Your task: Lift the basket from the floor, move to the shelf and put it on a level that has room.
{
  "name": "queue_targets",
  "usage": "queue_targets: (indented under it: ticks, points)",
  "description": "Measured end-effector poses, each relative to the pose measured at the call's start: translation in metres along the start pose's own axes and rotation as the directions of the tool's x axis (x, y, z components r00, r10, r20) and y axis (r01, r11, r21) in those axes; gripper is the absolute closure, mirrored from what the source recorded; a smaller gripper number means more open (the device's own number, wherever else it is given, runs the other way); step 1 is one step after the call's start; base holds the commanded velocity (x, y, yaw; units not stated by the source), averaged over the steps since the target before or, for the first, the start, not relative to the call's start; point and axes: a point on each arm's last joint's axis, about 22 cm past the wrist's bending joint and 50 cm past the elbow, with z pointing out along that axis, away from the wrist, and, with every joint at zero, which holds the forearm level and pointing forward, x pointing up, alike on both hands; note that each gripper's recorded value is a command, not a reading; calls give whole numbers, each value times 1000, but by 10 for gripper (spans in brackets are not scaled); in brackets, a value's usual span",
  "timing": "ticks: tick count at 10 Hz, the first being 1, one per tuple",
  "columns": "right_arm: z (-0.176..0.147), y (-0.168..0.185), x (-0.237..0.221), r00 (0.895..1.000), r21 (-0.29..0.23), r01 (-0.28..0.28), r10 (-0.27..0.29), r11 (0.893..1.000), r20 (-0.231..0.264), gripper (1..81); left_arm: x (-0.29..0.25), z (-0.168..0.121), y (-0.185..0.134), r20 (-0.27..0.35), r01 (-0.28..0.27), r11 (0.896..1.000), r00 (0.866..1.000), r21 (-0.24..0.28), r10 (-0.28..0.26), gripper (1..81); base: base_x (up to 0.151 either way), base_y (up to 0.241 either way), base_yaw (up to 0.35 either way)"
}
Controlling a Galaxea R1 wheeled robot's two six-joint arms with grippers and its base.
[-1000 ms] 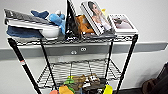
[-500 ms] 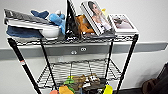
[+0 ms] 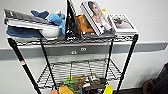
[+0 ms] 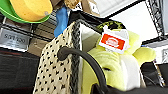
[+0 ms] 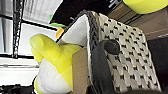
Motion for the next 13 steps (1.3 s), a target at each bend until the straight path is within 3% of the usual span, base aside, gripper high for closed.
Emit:
queue_targets:
  ticks: [4,6,9,13]
  points:
    - [-29,-43,18,999,49,47,-47,998,8,811,22,-28,57,-19,-46,995,999,-88,45,811,0,0,0]
    - [-48,-68,33,997,71,82,-83,994,0,811,35,-41,90,-33,-78,987,997,-139,74,811,0,0,0]
    - [-71,-113,51,991,120,133,-132,984,-13,811,59,-62,131,-69,-135,972,990,-191,124,811,0,0,0]
    - [-102,-166,65,985,168,175,-174,970,-19,811,82,-95,191,-112,-216,941,975,-261,193,811,0,0,0]
